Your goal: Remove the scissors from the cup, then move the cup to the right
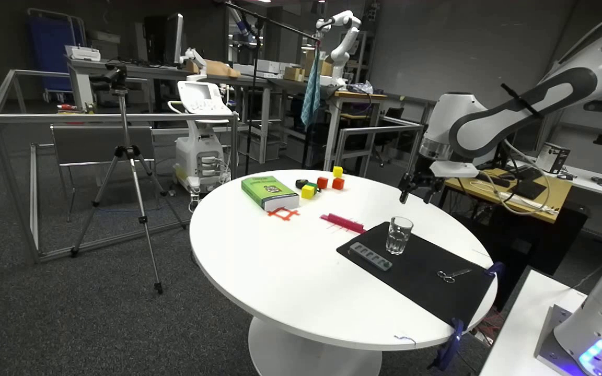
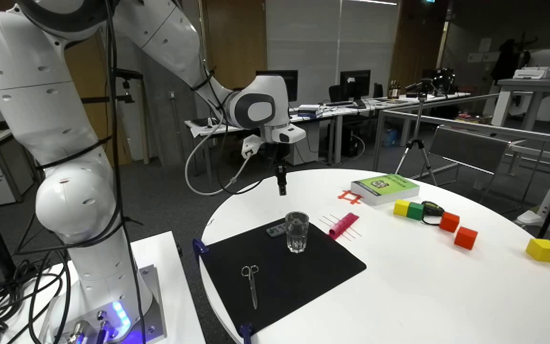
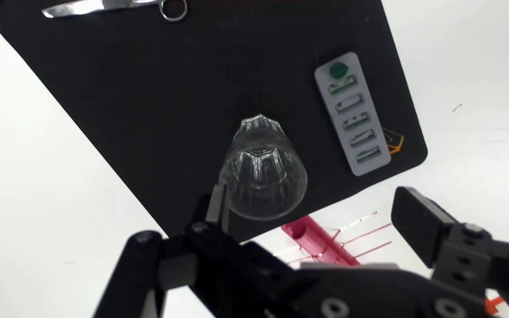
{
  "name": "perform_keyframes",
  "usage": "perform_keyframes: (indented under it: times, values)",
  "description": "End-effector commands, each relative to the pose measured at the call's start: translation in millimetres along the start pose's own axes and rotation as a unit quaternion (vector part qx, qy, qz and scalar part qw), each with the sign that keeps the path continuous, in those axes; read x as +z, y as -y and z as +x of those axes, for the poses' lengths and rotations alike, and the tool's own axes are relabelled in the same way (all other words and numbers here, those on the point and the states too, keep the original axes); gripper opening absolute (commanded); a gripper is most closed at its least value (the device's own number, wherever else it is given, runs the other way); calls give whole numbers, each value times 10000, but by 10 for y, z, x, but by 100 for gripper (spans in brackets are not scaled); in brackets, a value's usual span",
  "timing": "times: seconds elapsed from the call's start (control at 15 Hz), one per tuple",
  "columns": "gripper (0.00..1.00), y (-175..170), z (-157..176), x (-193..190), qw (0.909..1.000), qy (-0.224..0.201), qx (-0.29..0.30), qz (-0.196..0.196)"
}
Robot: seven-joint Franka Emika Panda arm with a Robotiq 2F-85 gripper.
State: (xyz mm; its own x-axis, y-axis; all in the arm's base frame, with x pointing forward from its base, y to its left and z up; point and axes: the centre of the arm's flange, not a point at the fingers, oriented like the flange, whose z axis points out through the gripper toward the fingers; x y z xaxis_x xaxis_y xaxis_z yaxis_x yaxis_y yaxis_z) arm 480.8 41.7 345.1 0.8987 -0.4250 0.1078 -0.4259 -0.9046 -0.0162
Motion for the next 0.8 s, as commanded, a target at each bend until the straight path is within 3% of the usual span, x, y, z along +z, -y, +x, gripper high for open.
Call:
perform_keyframes:
  times: [0.0,0.27,0.53,0.73]
  values:
    - [100,-197,27,51,9986,-390,-201,291]
    - [100,-283,130,64,9974,-508,-140,499]
    - [100,-353,154,91,9962,-388,344,707]
    - [100,-434,105,170,9955,-421,554,651]
